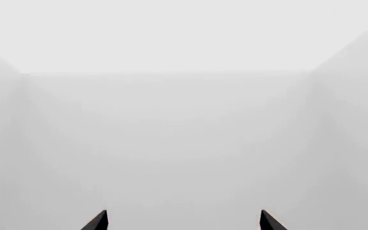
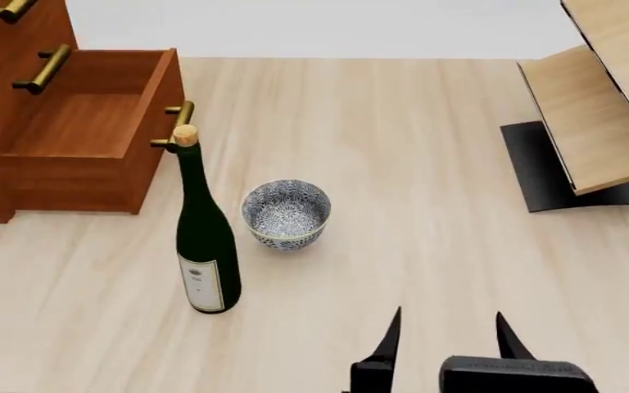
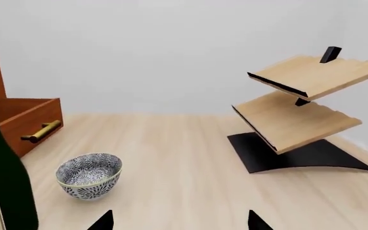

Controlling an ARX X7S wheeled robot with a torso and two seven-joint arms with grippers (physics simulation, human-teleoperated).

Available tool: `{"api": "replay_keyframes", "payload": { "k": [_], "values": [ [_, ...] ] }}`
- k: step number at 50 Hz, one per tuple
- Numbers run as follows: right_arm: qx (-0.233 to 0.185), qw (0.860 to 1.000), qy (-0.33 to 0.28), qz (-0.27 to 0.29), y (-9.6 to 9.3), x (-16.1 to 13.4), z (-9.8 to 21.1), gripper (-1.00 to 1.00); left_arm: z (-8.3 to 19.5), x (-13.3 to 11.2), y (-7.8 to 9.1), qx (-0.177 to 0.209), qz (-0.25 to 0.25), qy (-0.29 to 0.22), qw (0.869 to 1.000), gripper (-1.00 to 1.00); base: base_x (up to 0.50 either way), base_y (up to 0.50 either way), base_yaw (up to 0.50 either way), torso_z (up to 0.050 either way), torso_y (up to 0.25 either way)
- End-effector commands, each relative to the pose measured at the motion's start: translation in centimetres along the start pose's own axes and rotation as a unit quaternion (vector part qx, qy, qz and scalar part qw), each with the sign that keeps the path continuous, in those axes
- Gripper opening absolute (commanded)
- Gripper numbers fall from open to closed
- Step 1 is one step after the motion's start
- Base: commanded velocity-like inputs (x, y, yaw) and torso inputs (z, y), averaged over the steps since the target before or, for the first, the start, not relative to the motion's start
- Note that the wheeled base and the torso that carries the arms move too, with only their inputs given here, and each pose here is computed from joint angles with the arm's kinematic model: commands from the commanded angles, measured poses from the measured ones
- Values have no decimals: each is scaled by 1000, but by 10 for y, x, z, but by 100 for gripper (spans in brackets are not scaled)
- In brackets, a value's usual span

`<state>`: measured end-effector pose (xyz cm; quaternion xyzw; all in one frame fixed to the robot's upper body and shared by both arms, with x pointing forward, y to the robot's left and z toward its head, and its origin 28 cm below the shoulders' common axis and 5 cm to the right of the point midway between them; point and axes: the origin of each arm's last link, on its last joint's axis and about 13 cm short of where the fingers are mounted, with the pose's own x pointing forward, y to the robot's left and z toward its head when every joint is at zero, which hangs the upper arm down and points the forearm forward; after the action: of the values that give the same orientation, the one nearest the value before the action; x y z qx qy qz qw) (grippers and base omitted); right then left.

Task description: Close the bottom drawer of the cabinet and open the top drawer.

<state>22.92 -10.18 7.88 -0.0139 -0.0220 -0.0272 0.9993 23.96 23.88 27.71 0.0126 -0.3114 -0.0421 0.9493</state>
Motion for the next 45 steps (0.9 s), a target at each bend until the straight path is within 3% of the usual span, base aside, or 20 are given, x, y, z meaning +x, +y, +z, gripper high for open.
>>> {"api": "replay_keyframes", "payload": {
  "k": [1,20,34,45],
  "values": [
    [-5,1000,-19,2,-4,3,24,100,31,8,4,16,-6,-31,999,100,0,0,0,0,0],
    [-25,998,-48,15,-7,3,67,100,47,3,2,20,-21,-52,998,100,0,0,0,0,0],
    [-26,998,-48,24,-5,3,66,100,48,1,0,15,-27,-58,998,100,0,0,0,0,0],
    [-22,999,-39,26,-5,3,58,100,46,3,-3,18,-28,-59,998,100,0,435,0,0,0]
  ]
}}
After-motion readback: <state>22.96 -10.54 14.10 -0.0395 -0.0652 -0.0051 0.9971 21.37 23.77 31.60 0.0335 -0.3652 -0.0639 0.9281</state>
